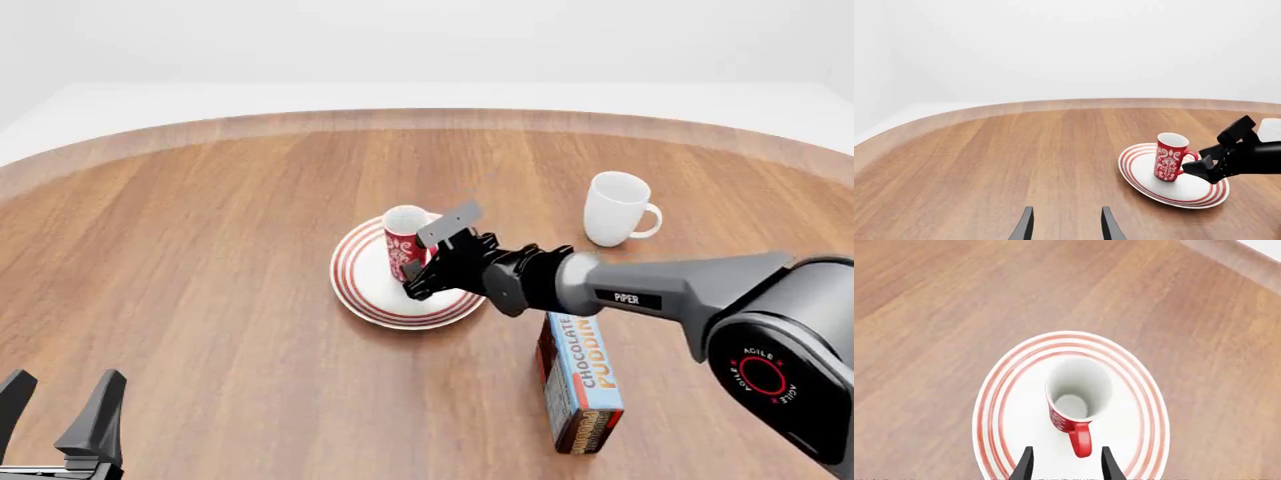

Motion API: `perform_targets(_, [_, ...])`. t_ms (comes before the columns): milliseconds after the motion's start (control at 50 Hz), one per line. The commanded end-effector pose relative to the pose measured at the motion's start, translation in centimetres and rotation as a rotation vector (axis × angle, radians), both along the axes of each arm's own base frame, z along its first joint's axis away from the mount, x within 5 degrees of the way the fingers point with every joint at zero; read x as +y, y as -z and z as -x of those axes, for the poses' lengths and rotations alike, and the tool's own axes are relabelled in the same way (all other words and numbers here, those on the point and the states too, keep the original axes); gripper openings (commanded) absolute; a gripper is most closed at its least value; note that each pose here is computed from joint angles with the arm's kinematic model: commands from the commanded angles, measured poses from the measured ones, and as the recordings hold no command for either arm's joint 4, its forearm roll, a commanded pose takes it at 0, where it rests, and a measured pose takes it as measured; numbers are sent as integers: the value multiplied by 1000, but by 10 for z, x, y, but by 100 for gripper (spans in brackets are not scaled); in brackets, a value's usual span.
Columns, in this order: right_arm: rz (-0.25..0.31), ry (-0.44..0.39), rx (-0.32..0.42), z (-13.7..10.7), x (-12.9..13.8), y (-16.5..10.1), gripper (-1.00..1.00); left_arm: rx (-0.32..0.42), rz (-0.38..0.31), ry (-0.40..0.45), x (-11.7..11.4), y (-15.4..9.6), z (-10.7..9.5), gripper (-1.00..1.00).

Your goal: Pick up the red mug and put it on the plate

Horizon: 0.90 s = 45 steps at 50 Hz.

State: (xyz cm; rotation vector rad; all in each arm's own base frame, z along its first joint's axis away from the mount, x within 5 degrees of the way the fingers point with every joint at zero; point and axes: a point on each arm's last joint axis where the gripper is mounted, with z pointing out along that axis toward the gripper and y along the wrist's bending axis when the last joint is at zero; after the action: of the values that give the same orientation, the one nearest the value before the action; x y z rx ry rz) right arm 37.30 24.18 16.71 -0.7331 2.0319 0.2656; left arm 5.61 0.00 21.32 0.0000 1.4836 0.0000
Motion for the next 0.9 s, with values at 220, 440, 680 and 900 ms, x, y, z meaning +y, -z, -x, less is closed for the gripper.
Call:
perform_targets(220, [-16, 0, -13, 17, -9, -21, 100, 0, 0, 0, 0, 0, 0, 100])
perform_targets(440, [-31, -4, -25, 42, -22, -41, 100, 0, 0, 0, 0, 0, 0, 100])
perform_targets(680, [-48, -12, -48, 67, -34, -67, 100, 0, 0, 0, 0, 0, 0, 100])
perform_targets(900, [-60, -6, -79, 89, -54, -88, 100, 0, 0, 0, 0, 0, 0, 100])
